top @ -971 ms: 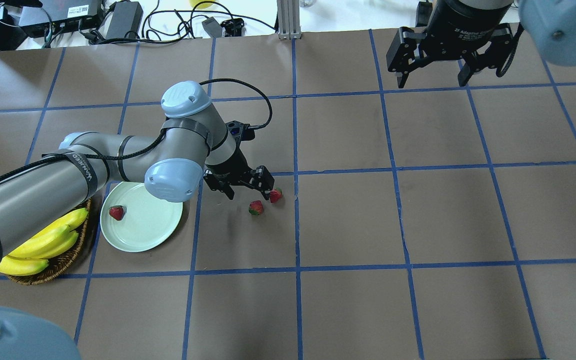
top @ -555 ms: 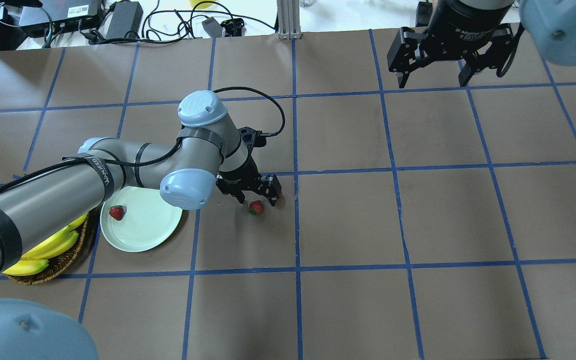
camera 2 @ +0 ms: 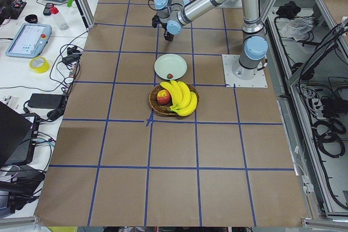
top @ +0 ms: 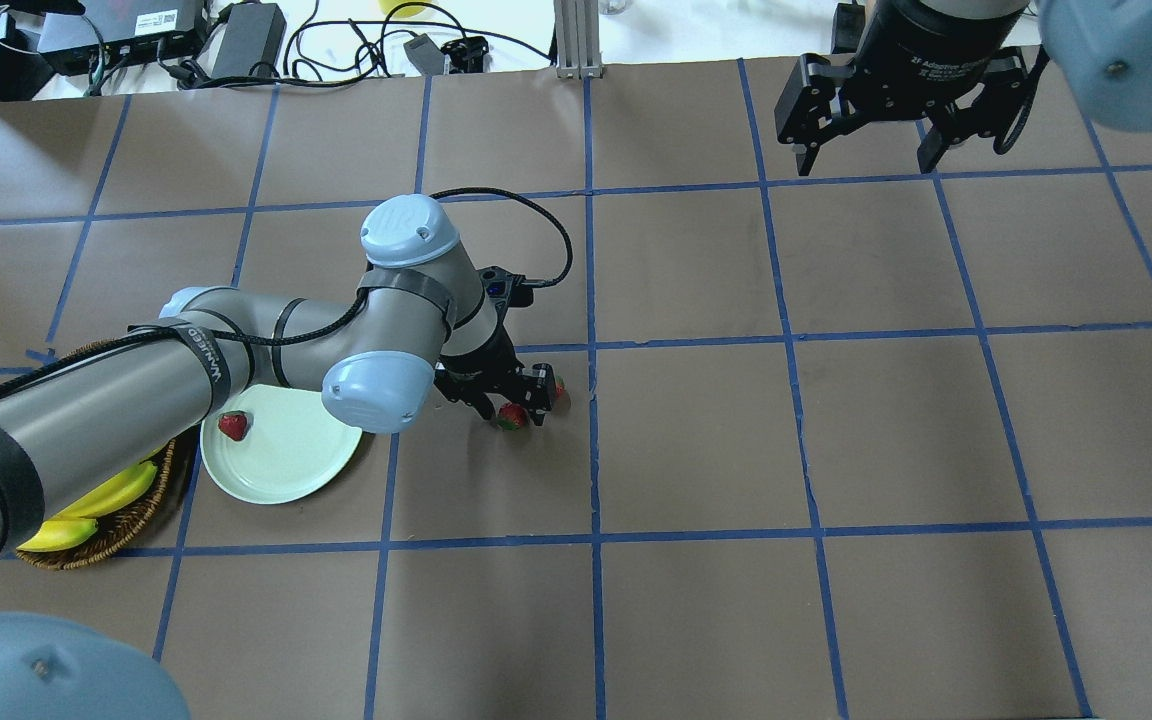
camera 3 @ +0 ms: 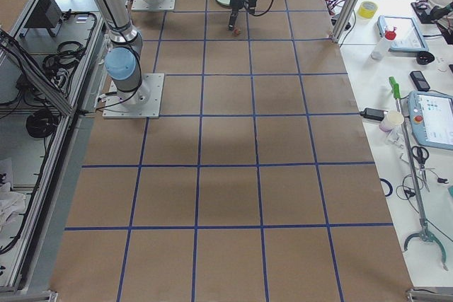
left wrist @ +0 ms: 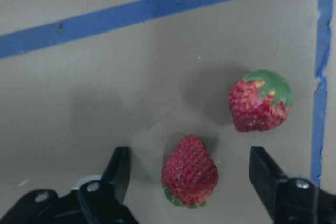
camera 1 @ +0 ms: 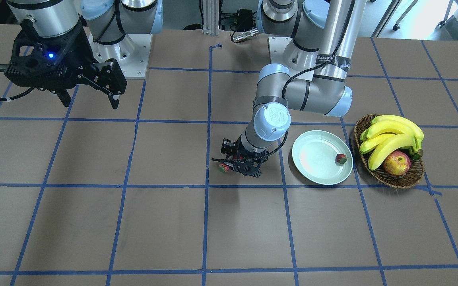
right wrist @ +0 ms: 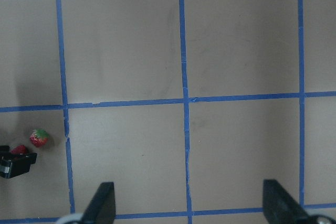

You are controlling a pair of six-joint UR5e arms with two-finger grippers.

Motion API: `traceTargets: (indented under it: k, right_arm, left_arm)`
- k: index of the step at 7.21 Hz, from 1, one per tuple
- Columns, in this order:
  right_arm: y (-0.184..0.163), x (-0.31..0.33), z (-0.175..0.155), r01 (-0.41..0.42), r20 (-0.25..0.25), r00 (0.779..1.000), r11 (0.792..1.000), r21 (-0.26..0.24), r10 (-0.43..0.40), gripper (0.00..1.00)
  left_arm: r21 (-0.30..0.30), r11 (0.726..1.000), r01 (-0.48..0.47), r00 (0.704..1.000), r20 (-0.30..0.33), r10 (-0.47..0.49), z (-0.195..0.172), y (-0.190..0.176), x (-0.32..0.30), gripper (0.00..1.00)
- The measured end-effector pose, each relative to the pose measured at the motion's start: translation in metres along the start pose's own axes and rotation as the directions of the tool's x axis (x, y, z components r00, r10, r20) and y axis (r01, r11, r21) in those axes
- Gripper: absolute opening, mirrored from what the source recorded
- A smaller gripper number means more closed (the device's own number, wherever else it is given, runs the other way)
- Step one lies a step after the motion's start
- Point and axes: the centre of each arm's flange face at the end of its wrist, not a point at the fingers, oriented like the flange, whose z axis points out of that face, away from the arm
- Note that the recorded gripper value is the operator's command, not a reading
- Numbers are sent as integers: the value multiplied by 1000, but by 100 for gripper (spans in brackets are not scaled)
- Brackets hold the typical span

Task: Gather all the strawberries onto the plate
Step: 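Close the left gripper on a second strawberry and lift, then carry it over the plate and open the left gripper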

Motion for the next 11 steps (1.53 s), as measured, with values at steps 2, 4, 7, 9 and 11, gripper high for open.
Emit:
traceTargets:
  k: [2,4,7,9,11]
  right_arm:
    - [0,-1,0,2,2,1000,1000,1,-2,100]
    - [0,-2,0,3,4,1000,1000,2,-3,100]
    - [0,-1,0,1,3,1000,1000,2,-1,100]
    - [0,-1,0,0,3,1000,1000,2,0,100]
    - [0,0,0,0,3,1000,1000,0,0,100]
  left_arm:
    - [4,1000,5,1000,-1,-5,-2,1,1,0]
    - [35,999,4,1000,1,-4,-16,-2,2,0]
    - [46,996,72,996,57,-74,-92,-29,-43,0]
    - [29,993,115,983,138,-118,-131,-30,-121,0]
    - [-20,984,175,970,172,-170,-135,-17,-179,0]
